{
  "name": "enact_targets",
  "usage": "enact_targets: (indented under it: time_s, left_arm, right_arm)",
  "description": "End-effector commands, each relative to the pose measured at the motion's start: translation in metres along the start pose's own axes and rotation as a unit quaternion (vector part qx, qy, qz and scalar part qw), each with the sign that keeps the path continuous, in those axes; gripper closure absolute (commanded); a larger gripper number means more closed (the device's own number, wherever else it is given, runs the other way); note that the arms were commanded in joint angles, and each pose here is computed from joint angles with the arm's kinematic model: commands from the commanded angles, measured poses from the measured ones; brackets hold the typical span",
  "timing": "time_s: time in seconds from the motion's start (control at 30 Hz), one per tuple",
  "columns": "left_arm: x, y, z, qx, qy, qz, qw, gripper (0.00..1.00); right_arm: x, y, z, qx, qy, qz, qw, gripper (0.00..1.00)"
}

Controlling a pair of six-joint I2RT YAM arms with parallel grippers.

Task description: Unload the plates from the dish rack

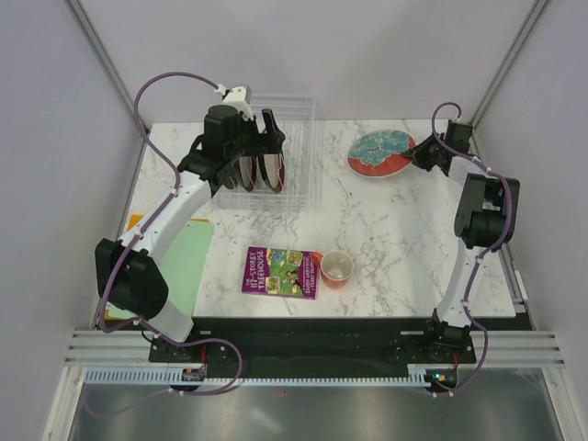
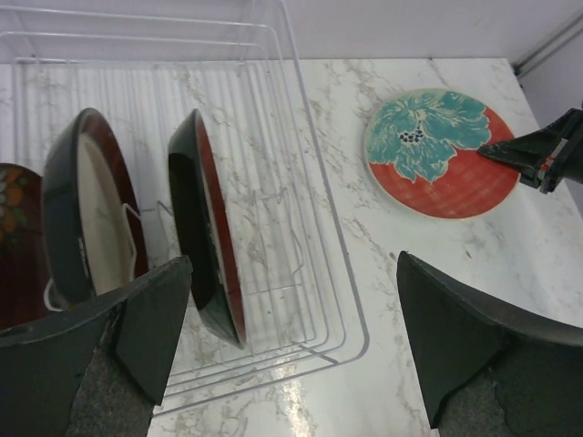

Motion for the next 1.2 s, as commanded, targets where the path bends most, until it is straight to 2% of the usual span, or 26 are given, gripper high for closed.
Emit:
enact_targets:
  time_s: [0.0,0.23,0.27,0.33,0.37,0.43,0.47,0.57,0.63,0.77,0.9,1.07,1.17]
  left_arm:
    - [-0.015,0.001,0.024,-0.061,-0.070,-0.021,0.995,0.00]
    - [-0.010,0.001,0.046,-0.112,-0.099,-0.022,0.988,0.00]
    - [-0.009,0.001,0.047,-0.114,-0.101,-0.021,0.988,0.00]
    - [-0.007,0.000,0.049,-0.115,-0.104,-0.018,0.988,0.00]
    - [-0.006,0.000,0.049,-0.116,-0.104,-0.016,0.988,0.00]
    - [-0.006,0.001,0.049,-0.113,-0.104,-0.015,0.988,0.00]
    - [-0.004,0.000,0.047,-0.107,-0.103,-0.013,0.989,0.00]
    - [-0.003,0.000,0.045,-0.101,-0.103,-0.011,0.990,0.00]
    - [-0.003,-0.001,0.047,-0.106,-0.106,-0.015,0.989,0.00]
    - [0.003,-0.013,0.052,-0.105,-0.137,-0.005,0.985,0.00]
    - [0.008,-0.024,0.060,-0.123,-0.143,0.005,0.982,0.02]
    - [0.007,-0.034,0.060,-0.131,-0.144,0.005,0.981,0.09]
    - [0.005,-0.038,0.053,-0.131,-0.145,0.001,0.981,0.09]
  right_arm:
    - [-0.069,0.003,0.072,-0.106,0.037,-0.076,0.991,1.00]
    - [-0.058,-0.029,0.039,-0.071,0.022,-0.055,0.996,1.00]
    - [-0.052,-0.031,0.034,-0.060,0.017,-0.045,0.997,0.91]
    - [-0.040,-0.034,0.020,-0.039,0.009,-0.026,0.999,0.84]
    - [-0.031,-0.035,0.012,-0.026,0.003,-0.013,1.000,0.68]
    - [-0.025,-0.034,0.003,-0.010,0.008,-0.012,1.000,0.57]
    - [-0.018,-0.033,-0.006,0.002,0.006,-0.006,1.000,0.41]
    - [-0.015,-0.027,-0.015,0.022,0.014,-0.007,1.000,0.37]
    - [-0.015,-0.019,-0.016,0.037,0.021,-0.008,0.999,0.28]
    - [-0.023,0.001,-0.026,0.091,0.060,-0.025,0.994,0.17]
    - [-0.033,0.028,-0.037,0.159,0.092,-0.048,0.982,0.16]
    - [-0.036,0.067,-0.026,0.174,0.113,-0.069,0.976,0.15]
    - [-0.034,0.083,-0.018,0.169,0.119,-0.075,0.976,0.15]
Point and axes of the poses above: each gripper's point midway between its finger pads, its own y axis back along the fingers, its own z axis along the line the jaws close on, x = y × z, the point moved 1 cm from there along y, back along the fingers, and after that the axes turned 3 degrees about y, right-handed, at the moved point
